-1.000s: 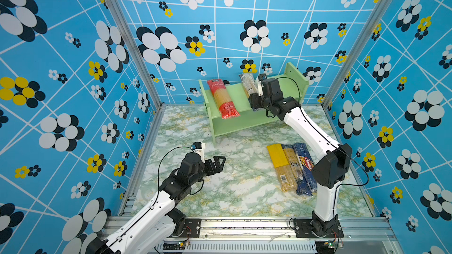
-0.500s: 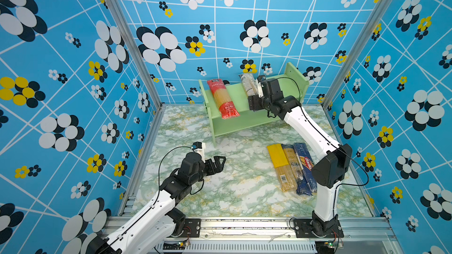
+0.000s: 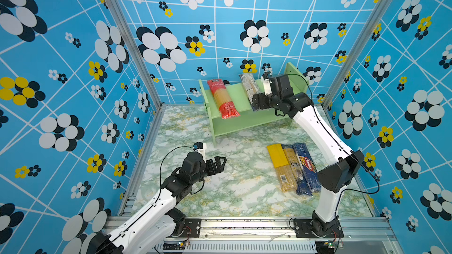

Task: Arrange pasta packages on shelves
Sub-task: Place the pasta bag on the shelf, then pick up the pasta bag from the center of the table.

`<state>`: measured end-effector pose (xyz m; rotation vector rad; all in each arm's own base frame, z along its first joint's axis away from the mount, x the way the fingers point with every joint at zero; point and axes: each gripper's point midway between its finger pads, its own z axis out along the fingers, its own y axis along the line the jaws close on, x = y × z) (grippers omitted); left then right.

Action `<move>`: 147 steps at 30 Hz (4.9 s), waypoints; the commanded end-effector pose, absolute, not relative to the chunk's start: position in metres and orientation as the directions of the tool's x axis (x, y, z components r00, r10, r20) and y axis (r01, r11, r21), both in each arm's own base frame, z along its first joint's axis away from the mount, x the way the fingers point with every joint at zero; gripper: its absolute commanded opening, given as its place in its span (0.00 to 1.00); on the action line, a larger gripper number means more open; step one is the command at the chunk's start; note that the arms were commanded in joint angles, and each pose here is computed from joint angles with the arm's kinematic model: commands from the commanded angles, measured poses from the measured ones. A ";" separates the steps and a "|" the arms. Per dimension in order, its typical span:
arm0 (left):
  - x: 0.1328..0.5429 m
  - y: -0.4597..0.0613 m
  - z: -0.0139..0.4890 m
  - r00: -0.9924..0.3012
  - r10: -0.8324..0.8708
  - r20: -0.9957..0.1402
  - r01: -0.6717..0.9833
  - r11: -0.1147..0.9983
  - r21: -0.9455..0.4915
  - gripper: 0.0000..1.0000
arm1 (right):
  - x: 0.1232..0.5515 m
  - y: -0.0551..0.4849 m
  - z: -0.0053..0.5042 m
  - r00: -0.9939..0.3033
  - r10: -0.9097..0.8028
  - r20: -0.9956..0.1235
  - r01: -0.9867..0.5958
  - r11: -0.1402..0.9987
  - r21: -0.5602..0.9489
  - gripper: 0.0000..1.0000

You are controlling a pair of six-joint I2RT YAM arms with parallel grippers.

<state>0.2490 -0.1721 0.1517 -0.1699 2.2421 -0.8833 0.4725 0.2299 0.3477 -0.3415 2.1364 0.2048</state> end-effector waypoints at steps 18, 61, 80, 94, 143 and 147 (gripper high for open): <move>0.254 -0.193 0.174 -0.738 -0.264 -0.621 0.278 0.720 -0.636 0.99 | 0.343 0.190 0.310 -0.755 -0.084 -0.650 -0.288 0.933 0.214 0.99; 0.261 -0.198 0.168 -0.756 -0.298 -0.582 0.237 0.704 -0.669 0.99 | 0.223 0.112 0.071 -0.973 0.030 -0.227 0.011 0.997 0.081 0.99; 0.263 -0.201 0.165 -0.763 -0.295 -0.575 0.231 0.707 -0.669 0.99 | 0.219 0.098 0.059 -0.985 -0.022 -0.169 -0.018 0.999 -0.026 0.99; 0.264 -0.202 0.162 -0.766 -0.295 -0.572 0.227 0.708 -0.669 0.99 | 0.217 0.098 0.055 -0.987 -0.083 -0.136 -0.078 0.996 -0.042 0.99; 0.265 -0.203 0.157 -0.771 -0.290 -0.567 0.222 0.712 -0.666 0.99 | 0.219 0.118 0.020 -0.992 -0.103 -0.073 -0.105 0.994 0.030 0.99; 0.265 -0.203 0.157 -0.772 -0.290 -0.566 0.221 0.712 -0.666 0.99 | 0.220 0.121 0.019 -0.992 -0.102 -0.079 -0.106 0.993 0.043 0.99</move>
